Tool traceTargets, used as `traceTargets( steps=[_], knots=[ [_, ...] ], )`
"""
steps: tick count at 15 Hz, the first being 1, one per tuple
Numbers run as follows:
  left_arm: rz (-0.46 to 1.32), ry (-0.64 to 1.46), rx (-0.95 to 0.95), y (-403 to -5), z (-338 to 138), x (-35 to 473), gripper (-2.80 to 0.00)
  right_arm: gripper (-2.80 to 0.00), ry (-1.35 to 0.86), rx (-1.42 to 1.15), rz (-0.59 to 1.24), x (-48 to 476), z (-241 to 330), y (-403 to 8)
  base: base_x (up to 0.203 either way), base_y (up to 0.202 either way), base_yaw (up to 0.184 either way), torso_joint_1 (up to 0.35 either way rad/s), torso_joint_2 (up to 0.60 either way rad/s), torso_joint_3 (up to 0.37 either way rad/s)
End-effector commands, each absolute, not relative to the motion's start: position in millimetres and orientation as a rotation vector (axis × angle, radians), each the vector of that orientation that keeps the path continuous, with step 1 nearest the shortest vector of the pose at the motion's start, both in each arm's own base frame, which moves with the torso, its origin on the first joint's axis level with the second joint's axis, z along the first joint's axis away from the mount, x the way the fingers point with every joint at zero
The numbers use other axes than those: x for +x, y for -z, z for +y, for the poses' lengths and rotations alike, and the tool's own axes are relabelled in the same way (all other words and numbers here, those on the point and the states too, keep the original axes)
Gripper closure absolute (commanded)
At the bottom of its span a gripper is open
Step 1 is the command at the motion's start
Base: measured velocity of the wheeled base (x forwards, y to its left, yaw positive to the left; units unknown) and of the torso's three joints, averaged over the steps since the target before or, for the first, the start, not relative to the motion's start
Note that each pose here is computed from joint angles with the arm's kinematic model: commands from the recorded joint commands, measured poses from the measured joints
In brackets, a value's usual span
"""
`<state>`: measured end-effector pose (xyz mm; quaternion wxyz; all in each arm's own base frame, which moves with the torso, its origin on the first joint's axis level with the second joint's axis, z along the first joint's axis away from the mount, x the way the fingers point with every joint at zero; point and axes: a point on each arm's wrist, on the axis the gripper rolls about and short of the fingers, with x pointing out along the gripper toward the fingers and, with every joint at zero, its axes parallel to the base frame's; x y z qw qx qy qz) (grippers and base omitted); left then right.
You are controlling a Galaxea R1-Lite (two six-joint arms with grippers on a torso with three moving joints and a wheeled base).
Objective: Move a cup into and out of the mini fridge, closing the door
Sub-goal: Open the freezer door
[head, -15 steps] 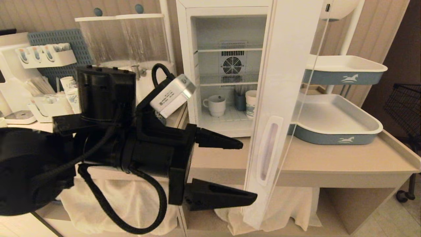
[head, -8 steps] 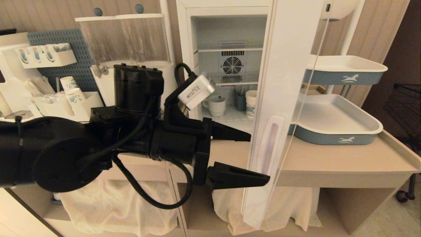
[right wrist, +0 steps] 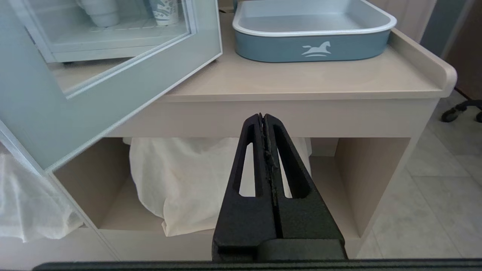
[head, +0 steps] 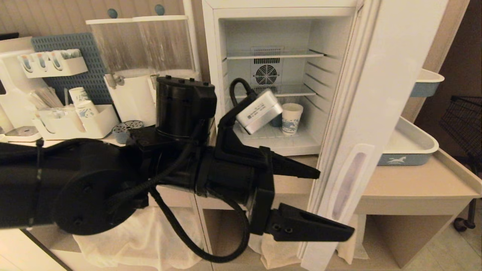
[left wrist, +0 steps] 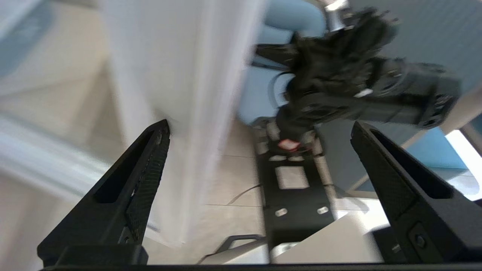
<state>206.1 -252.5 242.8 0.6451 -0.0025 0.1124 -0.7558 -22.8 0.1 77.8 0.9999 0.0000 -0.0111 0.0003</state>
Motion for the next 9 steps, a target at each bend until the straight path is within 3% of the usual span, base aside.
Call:
traceTargets(
  steps=[1, 4, 6, 9],
  knots=[
    [0.242, 1.774, -0.006, -250.7, -261.6, 183.9, -2.80, 0.00, -0.002, 0.000, -0.006, -21.7, 0.1, -73.9, 0.000, 0.000, 0.000, 0.000, 0.00, 0.000],
    [0.243, 1.787, -0.008, -253.5, -261.6, 171.4, -2.80, 0.00, -0.002, 0.000, -0.006, -21.7, 0.1, -73.9, 0.000, 0.000, 0.000, 0.000, 0.00, 0.000],
    [0.211, 1.881, 0.003, -264.6, -259.6, 133.9, -2.80, 0.00, -0.002, 0.000, -0.008, -21.7, 0.1, -74.0, 0.000, 0.000, 0.000, 0.000, 0.00, 0.000],
    [0.219, 1.761, 0.020, -261.4, -255.1, 127.8, -2.80, 0.00, -0.002, 0.000, -0.007, -21.7, 0.1, -74.0, 0.000, 0.000, 0.000, 0.000, 0.00, 0.000]
  ],
)
